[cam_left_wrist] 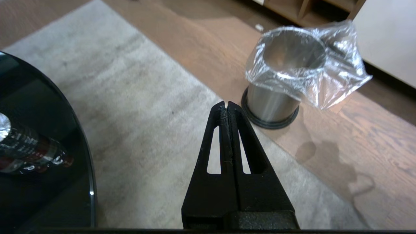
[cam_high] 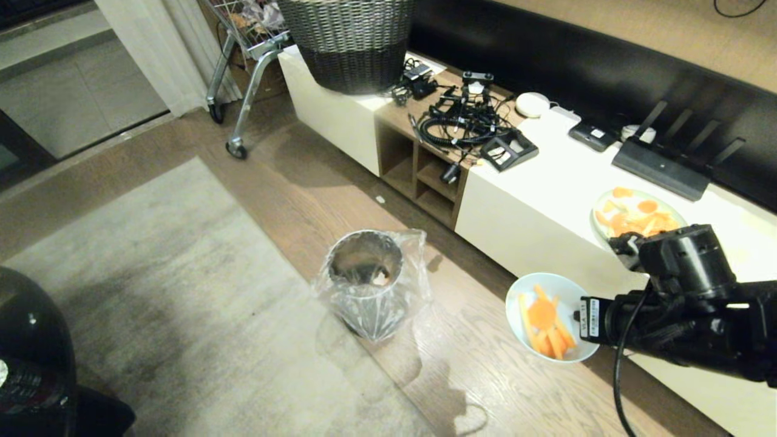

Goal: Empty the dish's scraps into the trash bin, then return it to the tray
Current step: Move the bowl over the trash can

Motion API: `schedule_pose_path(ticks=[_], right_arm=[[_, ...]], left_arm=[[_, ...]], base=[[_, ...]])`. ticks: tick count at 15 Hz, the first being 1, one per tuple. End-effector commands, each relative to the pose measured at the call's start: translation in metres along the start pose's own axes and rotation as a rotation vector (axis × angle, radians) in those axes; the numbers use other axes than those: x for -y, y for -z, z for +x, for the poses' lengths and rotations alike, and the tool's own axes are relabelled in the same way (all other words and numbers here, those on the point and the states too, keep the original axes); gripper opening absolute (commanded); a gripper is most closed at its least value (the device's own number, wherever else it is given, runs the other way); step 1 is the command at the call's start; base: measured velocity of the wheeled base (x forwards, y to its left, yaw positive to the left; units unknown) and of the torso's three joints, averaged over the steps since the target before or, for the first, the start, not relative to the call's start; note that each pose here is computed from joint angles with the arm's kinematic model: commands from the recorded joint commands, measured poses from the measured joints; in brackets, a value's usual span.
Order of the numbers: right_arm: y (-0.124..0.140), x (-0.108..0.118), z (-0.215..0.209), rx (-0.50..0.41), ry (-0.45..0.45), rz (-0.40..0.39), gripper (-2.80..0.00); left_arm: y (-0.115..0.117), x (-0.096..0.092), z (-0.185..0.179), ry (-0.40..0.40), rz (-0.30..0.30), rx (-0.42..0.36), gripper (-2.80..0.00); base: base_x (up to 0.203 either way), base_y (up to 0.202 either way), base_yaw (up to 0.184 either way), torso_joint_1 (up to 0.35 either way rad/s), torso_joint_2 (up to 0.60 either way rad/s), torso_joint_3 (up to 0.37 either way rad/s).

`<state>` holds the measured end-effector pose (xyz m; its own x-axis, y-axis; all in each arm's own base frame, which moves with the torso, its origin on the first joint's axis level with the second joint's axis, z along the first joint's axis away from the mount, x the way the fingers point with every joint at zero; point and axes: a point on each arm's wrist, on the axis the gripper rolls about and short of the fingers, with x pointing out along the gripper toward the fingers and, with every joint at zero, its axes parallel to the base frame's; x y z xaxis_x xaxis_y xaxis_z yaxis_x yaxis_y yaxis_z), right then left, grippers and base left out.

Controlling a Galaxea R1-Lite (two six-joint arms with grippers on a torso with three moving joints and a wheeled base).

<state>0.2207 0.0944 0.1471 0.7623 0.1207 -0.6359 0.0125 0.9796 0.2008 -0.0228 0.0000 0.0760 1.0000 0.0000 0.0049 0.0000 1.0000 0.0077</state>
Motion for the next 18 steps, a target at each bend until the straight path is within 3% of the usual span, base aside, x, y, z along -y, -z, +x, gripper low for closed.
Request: schedule_pose_path(ticks=[1, 14, 18], right_arm=[[0.002, 0.001, 0.001, -0.01, 0.006, 0.002, -2.8], [0.026, 0.015, -0.01, -0.051, 0.03, 0.011, -2.8], [0.026, 0.016, -0.013, -0.045, 0.027, 0.023, -2.8]], left_arm=[[0.0, 0.0, 0.0, 0.0, 0.0, 0.001, -2.8], [0.0, 0.0, 0.0, -0.002, 0.0, 0.002, -2.8], [0.0, 0.0, 0.0, -0.005, 0.003, 0.003, -2.8]], base=[[0.0, 0.0, 0.0, -0.002, 0.0, -0.198], [0.0, 0.0, 0.0, 0.004, 0.0, -0.195], [0.0, 0.0, 0.0, 0.004, 0.0, -0.05]])
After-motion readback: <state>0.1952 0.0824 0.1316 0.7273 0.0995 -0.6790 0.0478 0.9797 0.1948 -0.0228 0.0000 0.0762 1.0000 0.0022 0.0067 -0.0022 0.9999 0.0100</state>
